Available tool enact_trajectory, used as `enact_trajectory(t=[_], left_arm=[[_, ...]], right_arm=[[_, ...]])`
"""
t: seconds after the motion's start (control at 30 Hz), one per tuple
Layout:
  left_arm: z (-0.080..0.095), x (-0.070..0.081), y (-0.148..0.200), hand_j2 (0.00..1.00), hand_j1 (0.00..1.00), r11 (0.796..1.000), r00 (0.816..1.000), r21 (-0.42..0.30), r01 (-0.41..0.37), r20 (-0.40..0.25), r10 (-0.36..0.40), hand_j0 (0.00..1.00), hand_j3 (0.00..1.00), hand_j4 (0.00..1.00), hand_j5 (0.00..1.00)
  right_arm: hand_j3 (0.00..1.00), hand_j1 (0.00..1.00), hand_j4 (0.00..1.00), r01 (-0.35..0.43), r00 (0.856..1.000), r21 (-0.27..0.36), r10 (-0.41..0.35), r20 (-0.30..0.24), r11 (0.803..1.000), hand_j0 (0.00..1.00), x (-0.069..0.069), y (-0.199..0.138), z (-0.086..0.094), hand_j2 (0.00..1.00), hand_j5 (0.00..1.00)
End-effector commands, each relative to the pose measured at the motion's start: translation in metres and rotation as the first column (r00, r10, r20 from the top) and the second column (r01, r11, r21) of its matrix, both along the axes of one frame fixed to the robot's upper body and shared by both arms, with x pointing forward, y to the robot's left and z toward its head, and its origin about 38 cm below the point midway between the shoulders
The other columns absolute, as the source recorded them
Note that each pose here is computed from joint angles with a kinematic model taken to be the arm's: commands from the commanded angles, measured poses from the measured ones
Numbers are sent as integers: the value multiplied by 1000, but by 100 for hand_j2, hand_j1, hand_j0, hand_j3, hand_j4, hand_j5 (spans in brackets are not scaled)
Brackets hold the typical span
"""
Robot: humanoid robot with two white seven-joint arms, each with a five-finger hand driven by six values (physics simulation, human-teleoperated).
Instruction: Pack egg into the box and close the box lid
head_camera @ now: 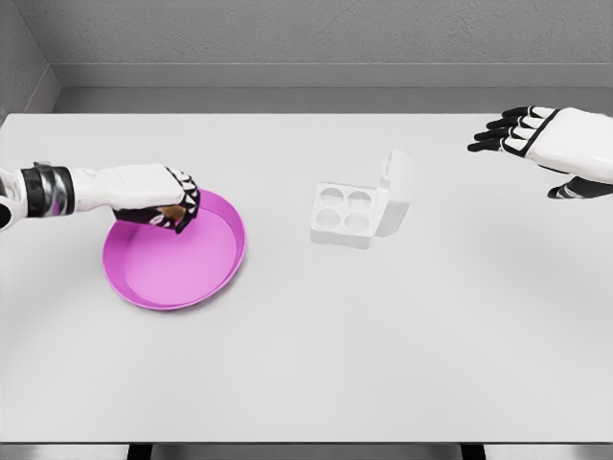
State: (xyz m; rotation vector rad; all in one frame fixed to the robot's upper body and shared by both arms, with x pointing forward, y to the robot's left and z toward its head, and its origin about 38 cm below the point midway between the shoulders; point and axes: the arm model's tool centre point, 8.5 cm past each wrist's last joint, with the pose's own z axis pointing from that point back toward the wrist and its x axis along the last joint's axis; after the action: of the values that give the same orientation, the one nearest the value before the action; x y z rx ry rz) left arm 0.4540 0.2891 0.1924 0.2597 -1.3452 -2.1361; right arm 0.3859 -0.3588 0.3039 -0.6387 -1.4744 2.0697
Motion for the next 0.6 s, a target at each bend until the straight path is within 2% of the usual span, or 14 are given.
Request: enact_trajectory(t=[0.0,0.03,0.13,0.2,0.27,0.33,0.4,0.5,0.57], left_arm=[[5,-3,-8,21,21,999,1000,-26,22,4,-22,21,21,21,21],[6,-3,-12,21,21,999,1000,-29,30,7,-30,21,21,21,21],[6,1,-52,21,21,992,995,-84,96,16,-95,21,21,21,21],[14,5,-78,21,21,983,990,-114,141,38,-138,21,21,21,21],[31,13,-107,21,21,972,981,-143,189,78,-179,21,21,21,21],[30,18,-134,21,21,972,984,-160,170,72,-161,21,21,21,21],[29,33,-163,21,21,972,988,-182,149,58,-141,21,21,21,21],[30,33,-194,21,21,964,982,-187,188,71,-177,21,21,21,21],[11,48,-222,21,21,980,990,-143,142,46,-136,21,21,21,21]], right_arm=[[100,100,100,2,1000,5,-2,-1,1000,100,0,0,1,100,100],[100,100,100,2,1000,5,-2,0,1000,100,0,0,1,100,100],[100,100,100,1,1000,4,-1,-1,1000,100,0,0,1,100,100],[100,100,100,1,1000,4,-1,-1,1000,100,0,0,1,100,100],[100,100,100,1,1000,4,-1,-1,1000,100,0,0,1,100,100],[100,100,100,0,1000,4,0,-2,1000,100,0,0,0,100,100],[100,100,100,0,1000,4,0,-2,1000,100,0,0,0,100,100],[100,100,100,0,1000,4,0,-2,1000,100,0,0,0,100,100],[100,100,100,-9,999,-2,9,-31,1000,100,0,4,-10,100,100]])
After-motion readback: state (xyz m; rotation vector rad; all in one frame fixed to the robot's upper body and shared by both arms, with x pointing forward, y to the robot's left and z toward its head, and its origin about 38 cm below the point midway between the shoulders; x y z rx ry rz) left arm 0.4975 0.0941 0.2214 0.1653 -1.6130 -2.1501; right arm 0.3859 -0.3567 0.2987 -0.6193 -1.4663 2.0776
